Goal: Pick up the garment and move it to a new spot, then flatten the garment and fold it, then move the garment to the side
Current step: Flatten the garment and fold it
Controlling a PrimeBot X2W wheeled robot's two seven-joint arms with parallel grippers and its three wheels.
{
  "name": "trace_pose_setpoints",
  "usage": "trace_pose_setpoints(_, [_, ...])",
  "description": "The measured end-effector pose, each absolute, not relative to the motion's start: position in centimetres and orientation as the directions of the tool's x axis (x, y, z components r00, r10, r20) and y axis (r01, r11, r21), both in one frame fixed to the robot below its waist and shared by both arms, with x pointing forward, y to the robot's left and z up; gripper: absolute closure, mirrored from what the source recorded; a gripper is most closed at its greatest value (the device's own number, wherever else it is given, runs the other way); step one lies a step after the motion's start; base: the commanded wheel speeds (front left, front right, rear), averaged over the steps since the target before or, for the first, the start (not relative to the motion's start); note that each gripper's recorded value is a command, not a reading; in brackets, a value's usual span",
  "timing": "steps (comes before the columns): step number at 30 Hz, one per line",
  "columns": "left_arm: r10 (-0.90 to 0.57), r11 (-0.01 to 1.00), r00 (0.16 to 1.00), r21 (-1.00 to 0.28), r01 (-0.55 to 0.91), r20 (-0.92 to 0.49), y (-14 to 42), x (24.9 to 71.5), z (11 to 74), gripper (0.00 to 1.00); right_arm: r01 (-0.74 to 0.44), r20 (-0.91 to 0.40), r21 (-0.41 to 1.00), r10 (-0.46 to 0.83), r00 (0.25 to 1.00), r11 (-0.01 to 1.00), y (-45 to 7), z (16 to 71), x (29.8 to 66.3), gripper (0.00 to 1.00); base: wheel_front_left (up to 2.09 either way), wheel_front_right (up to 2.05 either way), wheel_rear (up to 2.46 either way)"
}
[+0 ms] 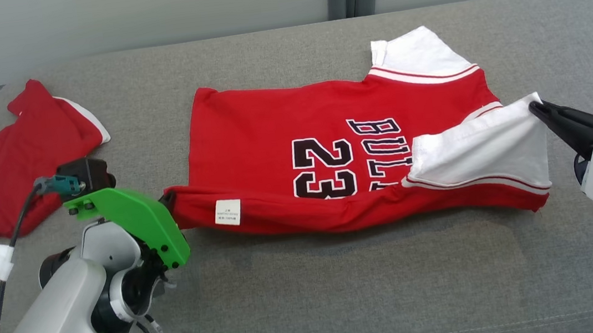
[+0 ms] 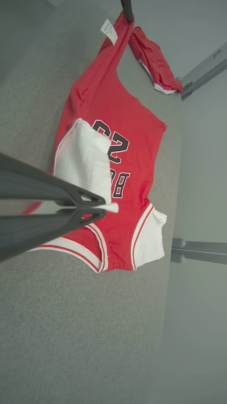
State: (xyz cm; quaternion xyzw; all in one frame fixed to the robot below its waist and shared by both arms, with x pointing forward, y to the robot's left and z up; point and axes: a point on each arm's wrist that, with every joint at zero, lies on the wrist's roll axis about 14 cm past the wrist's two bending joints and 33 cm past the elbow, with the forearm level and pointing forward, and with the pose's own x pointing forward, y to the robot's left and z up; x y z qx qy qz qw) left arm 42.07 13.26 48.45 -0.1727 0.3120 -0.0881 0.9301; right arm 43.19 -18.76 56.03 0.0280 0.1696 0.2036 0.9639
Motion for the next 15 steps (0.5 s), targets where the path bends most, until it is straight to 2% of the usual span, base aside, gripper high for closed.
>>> trace_pose_setpoints(15, [-0.234,0.947,0.761,-0.320,0.036,-0.605,12.4,47.9,45.3,1.00,-0.334,-0.262,0.055,0.336,0.905,0.941,-18.9,54.1,49.0,1.00,0.00,0.00,0.00])
